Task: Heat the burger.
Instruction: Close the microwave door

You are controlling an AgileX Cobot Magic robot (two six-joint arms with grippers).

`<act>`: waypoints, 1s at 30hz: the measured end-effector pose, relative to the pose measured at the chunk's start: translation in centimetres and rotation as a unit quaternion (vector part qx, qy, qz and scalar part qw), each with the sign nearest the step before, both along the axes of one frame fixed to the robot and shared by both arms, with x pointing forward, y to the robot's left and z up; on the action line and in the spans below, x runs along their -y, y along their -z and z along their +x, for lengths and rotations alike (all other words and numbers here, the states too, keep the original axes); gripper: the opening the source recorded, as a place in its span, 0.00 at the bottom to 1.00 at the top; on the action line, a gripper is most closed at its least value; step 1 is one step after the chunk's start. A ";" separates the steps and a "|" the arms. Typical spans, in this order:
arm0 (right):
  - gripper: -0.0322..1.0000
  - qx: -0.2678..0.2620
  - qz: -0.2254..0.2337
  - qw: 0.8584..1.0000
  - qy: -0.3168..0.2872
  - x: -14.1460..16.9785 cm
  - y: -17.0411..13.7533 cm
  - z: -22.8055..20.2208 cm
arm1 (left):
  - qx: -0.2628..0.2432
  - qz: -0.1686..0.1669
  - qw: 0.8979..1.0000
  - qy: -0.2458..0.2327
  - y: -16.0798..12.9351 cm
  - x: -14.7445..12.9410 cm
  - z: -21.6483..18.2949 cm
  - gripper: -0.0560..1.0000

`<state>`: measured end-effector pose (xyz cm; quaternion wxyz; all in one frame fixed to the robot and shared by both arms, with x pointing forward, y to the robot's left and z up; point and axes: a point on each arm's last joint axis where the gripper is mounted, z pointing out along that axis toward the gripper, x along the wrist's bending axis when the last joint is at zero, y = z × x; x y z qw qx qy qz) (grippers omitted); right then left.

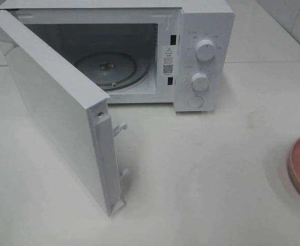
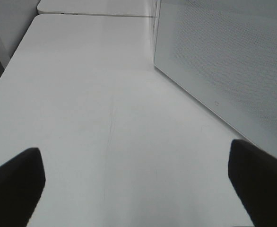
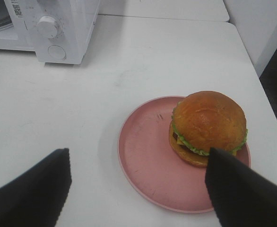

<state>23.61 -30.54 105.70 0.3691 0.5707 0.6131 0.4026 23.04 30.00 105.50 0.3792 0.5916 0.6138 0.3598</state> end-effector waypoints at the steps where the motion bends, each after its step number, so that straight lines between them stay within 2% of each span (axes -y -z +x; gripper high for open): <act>1: 0.77 0.000 0.000 1.000 0.000 0.0 0.0 0.0 | 0.000 0.000 1.000 0.000 0.0 0.0 0.0 0.97; 30: 0.77 0.000 0.000 1.000 0.000 0.0 0.0 0.0 | 0.000 0.000 1.000 0.000 0.0 0.0 0.0 0.97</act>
